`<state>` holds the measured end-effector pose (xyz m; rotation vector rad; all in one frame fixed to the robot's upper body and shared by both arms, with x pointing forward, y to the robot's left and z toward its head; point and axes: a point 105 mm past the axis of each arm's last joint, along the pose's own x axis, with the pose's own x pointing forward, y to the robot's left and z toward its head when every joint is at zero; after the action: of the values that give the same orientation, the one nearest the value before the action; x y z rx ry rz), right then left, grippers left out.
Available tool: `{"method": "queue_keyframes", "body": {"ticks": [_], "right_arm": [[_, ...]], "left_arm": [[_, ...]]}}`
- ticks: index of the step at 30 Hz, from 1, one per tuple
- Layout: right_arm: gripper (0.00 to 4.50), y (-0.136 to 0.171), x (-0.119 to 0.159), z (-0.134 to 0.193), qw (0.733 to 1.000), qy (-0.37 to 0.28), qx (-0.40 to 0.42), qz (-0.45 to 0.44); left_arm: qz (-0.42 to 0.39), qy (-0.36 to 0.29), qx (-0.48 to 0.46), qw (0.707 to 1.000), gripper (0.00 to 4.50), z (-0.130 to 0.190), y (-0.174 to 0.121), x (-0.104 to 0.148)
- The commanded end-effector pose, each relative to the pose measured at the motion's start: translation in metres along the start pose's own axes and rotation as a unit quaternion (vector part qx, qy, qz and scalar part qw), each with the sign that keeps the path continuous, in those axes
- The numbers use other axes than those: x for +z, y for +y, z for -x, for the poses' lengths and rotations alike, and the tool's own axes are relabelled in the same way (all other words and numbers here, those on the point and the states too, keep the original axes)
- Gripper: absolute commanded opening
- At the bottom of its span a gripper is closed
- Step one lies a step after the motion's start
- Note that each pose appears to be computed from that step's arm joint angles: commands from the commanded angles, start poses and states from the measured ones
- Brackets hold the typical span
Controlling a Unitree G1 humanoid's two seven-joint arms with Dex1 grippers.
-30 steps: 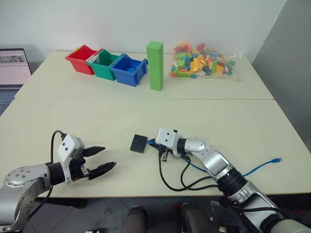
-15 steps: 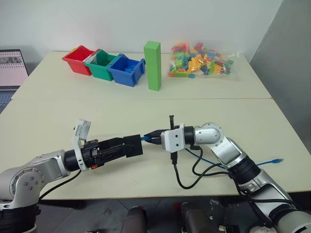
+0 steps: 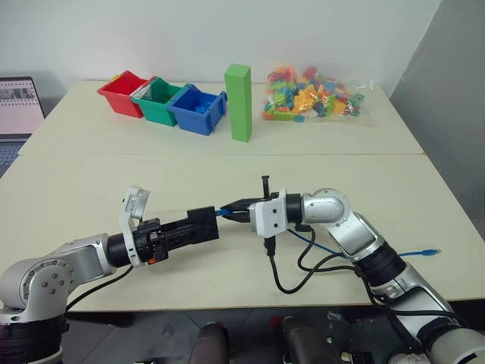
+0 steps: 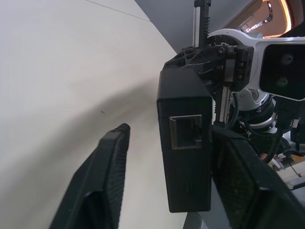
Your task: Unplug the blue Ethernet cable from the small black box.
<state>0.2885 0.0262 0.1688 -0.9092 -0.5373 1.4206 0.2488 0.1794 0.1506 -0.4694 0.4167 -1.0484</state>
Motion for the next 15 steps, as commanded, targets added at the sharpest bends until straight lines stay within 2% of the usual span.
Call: {"method": "queue_keyframes", "body": {"ticks": [1,2,5,9,11,12,15], "right_arm": [[0.14,-0.0142,0.0198,0.0016,0.999,-0.028,-0.02,0.04],[0.13,-0.0141,0.0206,0.0013,0.999,-0.03,-0.02,0.041],[0.13,-0.012,0.0229,0.0009,0.998,-0.034,-0.014,0.045],[0.13,-0.0066,0.0261,0.0012,0.998,-0.043,0.001,0.042],[0.84,-0.0055,0.0269,0.0025,0.998,-0.044,0.006,0.037],[0.99,-0.0049,0.0273,0.0032,0.998,-0.045,0.009,0.036],[1.81,-0.0048,0.0289,0.0061,0.999,-0.043,0.014,0.029]], "left_arm": [[-0.003,-0.006,-0.017,1.0,1.68,-0.0004,-0.006,0.0032],[-0.002,-0.006,-0.017,1.0,1.36,-0.0005,-0.0058,0.0028],[-0.002,-0.007,-0.017,1.0,0.81,-0.0008,-0.0055,0.0023],[-0.001,-0.007,-0.019,1.0,0.79,-0.0003,-0.0061,0.002],[-0.001,-0.006,-0.021,1.0,0.79,-0.0001,-0.0067,0.0017],[0.0,-0.006,-0.022,1.0,0.79,0.0,-0.0071,0.0015],[-0.002,0.001,-0.027,1.0,0.79,0.0002,-0.0086,0.0001]]}}
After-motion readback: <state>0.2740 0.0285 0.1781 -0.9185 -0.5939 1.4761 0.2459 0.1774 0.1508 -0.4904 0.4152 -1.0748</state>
